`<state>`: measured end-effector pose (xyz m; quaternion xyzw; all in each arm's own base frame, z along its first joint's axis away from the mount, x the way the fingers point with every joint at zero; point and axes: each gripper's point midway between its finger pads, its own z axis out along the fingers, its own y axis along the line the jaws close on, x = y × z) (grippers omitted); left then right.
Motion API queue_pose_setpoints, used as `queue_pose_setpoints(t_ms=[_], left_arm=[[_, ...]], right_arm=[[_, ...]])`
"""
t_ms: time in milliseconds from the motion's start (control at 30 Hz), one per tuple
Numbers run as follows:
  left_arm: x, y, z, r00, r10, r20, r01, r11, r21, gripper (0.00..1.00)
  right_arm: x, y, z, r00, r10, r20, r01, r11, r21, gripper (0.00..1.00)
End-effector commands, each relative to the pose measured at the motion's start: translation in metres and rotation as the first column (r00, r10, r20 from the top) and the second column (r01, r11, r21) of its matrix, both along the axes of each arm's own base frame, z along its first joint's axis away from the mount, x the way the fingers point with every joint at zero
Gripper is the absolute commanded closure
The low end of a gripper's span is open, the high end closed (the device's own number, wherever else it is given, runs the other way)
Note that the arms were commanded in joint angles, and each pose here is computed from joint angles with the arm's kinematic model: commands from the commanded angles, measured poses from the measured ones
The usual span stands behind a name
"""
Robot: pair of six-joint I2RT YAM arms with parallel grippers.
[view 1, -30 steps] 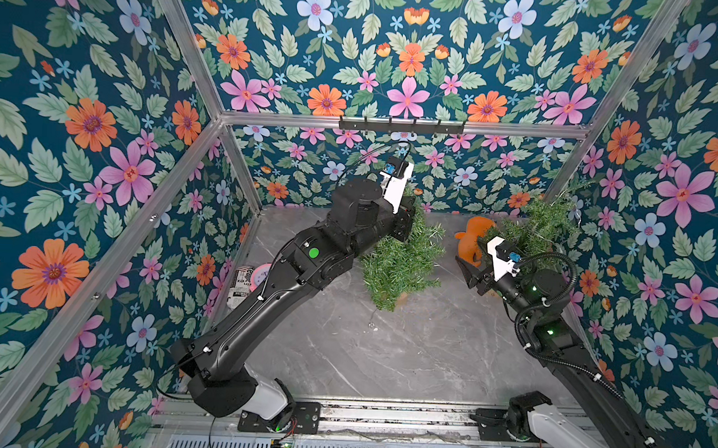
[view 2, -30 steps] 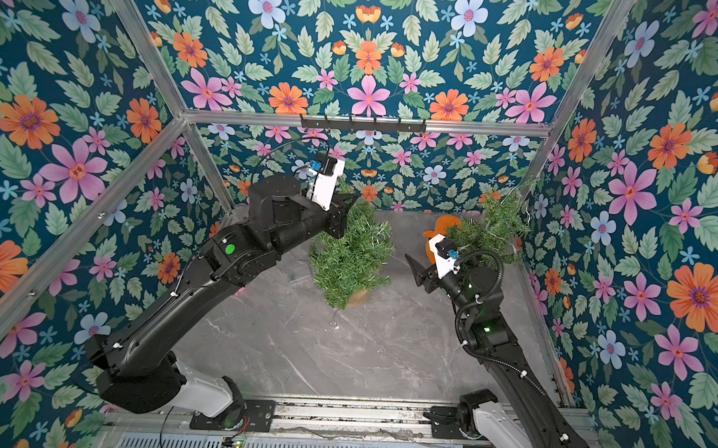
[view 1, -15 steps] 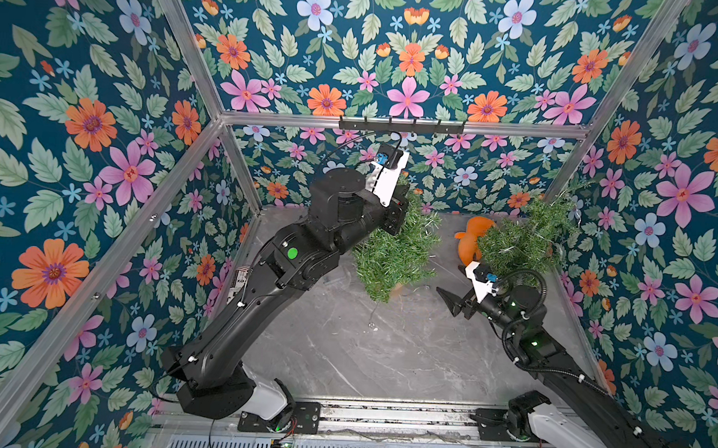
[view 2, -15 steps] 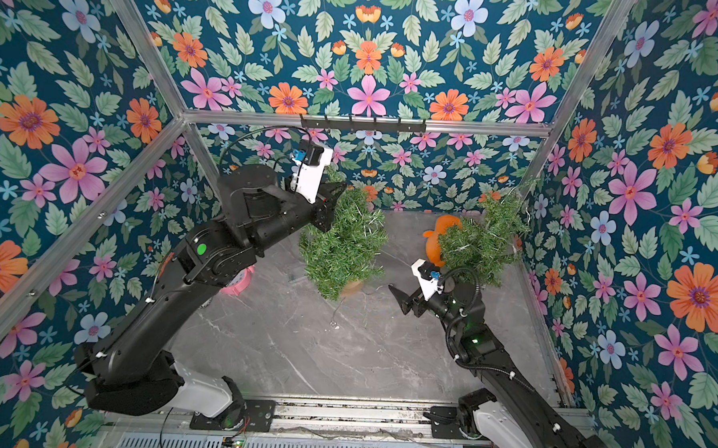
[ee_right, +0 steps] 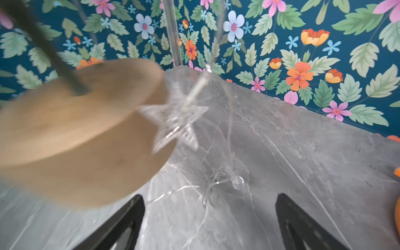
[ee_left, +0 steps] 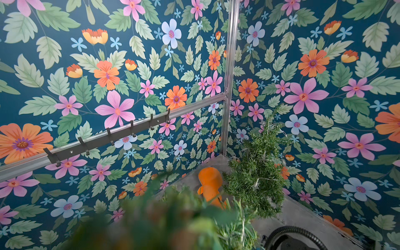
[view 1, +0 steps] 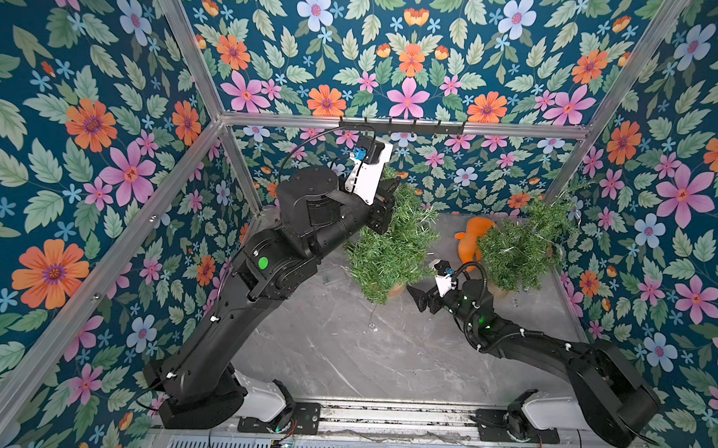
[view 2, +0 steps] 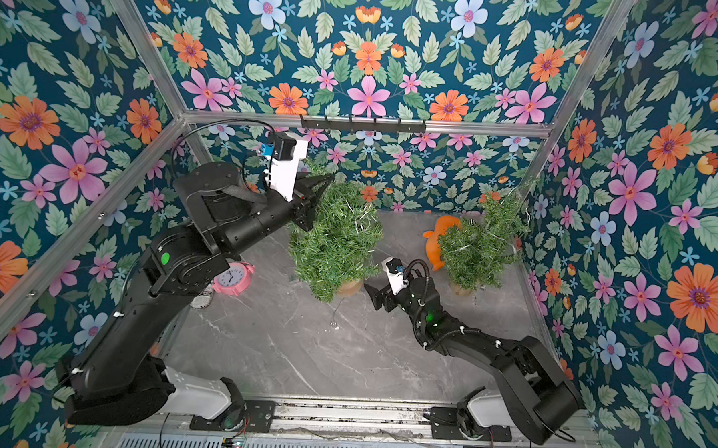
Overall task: Wrap string light around the christmas tree
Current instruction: Wrap the light string around the Christmas tree.
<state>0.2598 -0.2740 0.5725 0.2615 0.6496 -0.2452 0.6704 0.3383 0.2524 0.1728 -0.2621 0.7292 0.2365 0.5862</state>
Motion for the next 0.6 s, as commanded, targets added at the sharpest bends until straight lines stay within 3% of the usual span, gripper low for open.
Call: queue_pose_setpoints(t_ms=[0, 133, 400, 500, 567], left_arm=[[-0.007, 0.008, 0.033, 0.996, 0.002, 0.089, 0.005, 0.996, -0.084, 1.0], [-0.008, 0.011, 0.036, 0.996, 0.009, 0.091, -0.001, 0.996, -0.09, 1.0], [-0.01, 0.016, 0.041, 0.996, 0.017, 0.091, -0.008, 0.995, -0.1, 1.0], [-0.01, 0.015, 0.042, 0.996, 0.014, 0.091, -0.005, 0.995, -0.099, 1.0], [-0.01, 0.015, 0.042, 0.996, 0.017, 0.088, -0.008, 0.995, -0.102, 1.0]], right_arm=[[0.02, 0.001, 0.023, 0.992, -0.084, 0.094, 0.076, 0.994, 0.083, 0.05], [0.037, -0.009, 0.021, 0.974, -0.194, 0.116, 0.178, 0.975, 0.131, 0.05], [0.06, 0.003, -0.009, 0.976, -0.212, 0.041, 0.205, 0.97, 0.127, 0.09], [0.061, 0.015, -0.018, 0.987, -0.159, 0.021, 0.155, 0.98, 0.126, 0.2], [0.06, 0.016, -0.02, 0.988, -0.155, 0.027, 0.15, 0.979, 0.142, 0.38]])
